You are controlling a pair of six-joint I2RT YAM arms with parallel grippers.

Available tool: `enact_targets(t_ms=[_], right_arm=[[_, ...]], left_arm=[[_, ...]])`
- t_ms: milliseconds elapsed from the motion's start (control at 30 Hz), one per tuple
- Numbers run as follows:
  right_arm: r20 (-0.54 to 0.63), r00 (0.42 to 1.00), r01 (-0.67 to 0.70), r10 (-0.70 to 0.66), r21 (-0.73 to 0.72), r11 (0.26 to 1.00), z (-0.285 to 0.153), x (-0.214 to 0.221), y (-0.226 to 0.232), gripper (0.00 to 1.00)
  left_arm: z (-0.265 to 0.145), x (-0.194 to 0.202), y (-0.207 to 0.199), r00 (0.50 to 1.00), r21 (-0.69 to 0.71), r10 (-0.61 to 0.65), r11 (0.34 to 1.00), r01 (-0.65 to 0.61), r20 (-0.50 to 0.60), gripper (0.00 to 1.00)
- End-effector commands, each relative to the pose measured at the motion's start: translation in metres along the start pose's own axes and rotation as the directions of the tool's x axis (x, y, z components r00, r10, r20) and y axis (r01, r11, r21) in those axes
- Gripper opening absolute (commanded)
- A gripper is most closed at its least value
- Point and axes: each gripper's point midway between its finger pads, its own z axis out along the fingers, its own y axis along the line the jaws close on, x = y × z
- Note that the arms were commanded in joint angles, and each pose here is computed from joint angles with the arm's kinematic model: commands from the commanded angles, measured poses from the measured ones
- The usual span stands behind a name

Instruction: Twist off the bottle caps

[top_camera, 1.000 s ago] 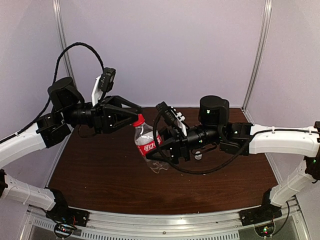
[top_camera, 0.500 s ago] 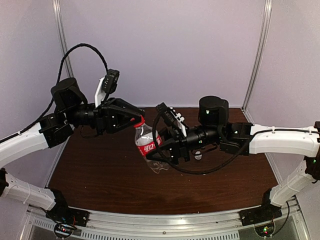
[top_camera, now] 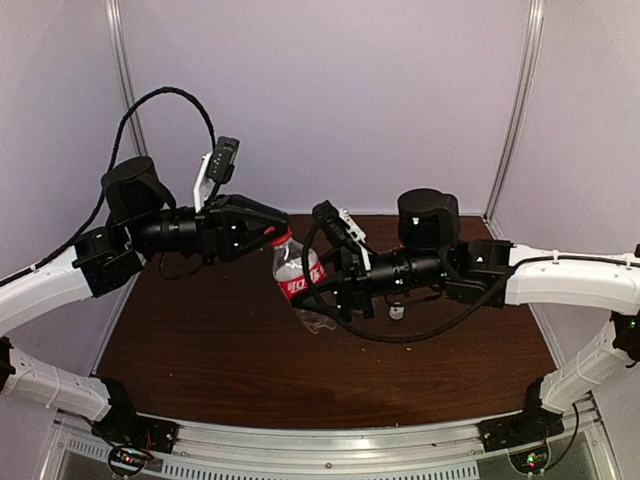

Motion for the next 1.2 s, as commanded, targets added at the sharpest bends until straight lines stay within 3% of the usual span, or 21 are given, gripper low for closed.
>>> enact_targets(t_ms=[0,100,200,367,500,867,967,1167], right_arm=[[0.049,0.996,0.051,-0.071,0.326,0.944,-0.016,-0.029,-0.05,0.3],[0.042,0.996,0.055,-0.084,0.468,0.882,-0.023,-0.026,-0.077,0.29],[0.029,0.996,0.05,-0.079,0.553,0.831,-0.027,-0.019,-0.095,0.29],[0.032,0.995,0.056,-0.09,0.574,0.817,-0.026,-0.017,-0.101,0.29],[0.019,0.994,0.084,-0.109,0.511,0.855,-0.022,-0.014,-0.088,0.29],[0.019,0.991,0.129,-0.133,0.16,0.979,-0.017,-0.007,-0.03,0.3],[0.032,0.991,0.128,-0.13,0.035,0.991,-0.018,-0.004,-0.01,0.3],[0.045,0.993,0.114,-0.107,-0.226,0.967,-0.017,-0.004,0.032,0.31]], left_arm=[[-0.006,-0.009,0.036,0.996,-0.29,-0.08,0.953,0.087,0.036,0.0],[-0.013,-0.013,0.06,0.991,-0.488,-0.107,0.863,0.133,0.081,0.0],[-0.018,-0.014,0.073,0.988,-0.598,-0.099,0.787,0.152,0.12,0.0],[-0.021,-0.011,0.085,0.986,-0.655,-0.093,0.738,0.163,0.14,0.0],[-0.017,-0.018,0.074,0.99,-0.61,-0.045,0.784,0.117,0.132,0.14],[-0.026,-0.033,0.017,0.987,-0.429,0.159,0.893,-0.136,0.018,0.7],[-0.027,-0.033,-0.002,0.978,-0.346,0.21,0.917,-0.197,0.002,0.75],[-0.016,-0.028,-0.037,0.958,-0.134,0.284,0.949,-0.286,-0.035,0.76]])
